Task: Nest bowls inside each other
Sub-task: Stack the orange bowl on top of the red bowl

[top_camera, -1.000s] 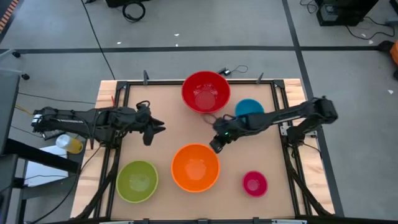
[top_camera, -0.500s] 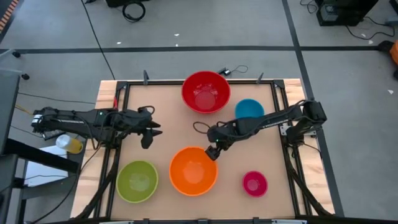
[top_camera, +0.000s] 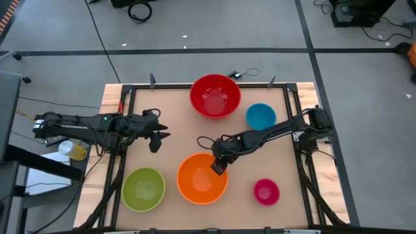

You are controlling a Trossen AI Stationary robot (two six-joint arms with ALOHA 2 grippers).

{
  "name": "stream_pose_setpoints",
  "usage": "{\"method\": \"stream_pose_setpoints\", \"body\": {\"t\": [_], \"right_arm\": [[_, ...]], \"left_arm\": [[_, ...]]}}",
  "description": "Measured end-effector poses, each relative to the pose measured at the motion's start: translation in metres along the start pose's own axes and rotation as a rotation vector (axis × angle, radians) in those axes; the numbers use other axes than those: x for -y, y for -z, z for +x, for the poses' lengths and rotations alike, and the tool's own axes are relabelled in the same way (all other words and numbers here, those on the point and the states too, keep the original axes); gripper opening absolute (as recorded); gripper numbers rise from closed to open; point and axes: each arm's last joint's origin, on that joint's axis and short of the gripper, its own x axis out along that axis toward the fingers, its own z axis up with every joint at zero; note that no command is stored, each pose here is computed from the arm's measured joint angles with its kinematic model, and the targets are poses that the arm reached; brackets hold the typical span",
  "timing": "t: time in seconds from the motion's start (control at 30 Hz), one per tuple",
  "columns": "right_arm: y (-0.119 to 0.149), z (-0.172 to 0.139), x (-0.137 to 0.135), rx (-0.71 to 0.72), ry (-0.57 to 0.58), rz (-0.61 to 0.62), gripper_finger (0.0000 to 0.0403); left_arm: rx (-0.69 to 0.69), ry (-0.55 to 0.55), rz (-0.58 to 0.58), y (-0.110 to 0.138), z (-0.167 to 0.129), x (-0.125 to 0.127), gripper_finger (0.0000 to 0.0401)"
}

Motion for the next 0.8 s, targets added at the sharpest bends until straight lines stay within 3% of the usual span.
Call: {"method": "stream_pose_setpoints", "body": {"t": [0.1, 0.17, 0.43, 0.63, 0.8], "right_arm": [[0.0, 0.003, 0.0, -0.016, -0.014, -0.004, 0.0053], [-0.002, 0.0, -0.002, 0.0, -0.033, -0.025, 0.0019], [-0.03, -0.044, 0.007, 0.157, -0.091, 0.007, 0.0013], [-0.083, -0.097, 0.013, 0.361, -0.14, -0.048, 0.0016], [-0.125, -0.139, 0.027, 0.547, -0.08, -0.1, 0.0015]], "left_arm": [[0.018, -0.037, 0.0, -0.001, 0.0, -0.001, 0.0172], [0.02, -0.04, -0.003, -0.001, 0.0, -0.001, 0.0172], [0.053, -0.099, -0.107, -0.001, 0.0, -0.003, 0.0172], [0.075, -0.135, -0.134, -0.002, 0.0, -0.004, 0.0172], [0.101, -0.193, -0.13, -0.002, 0.001, -0.005, 0.0172]]}}
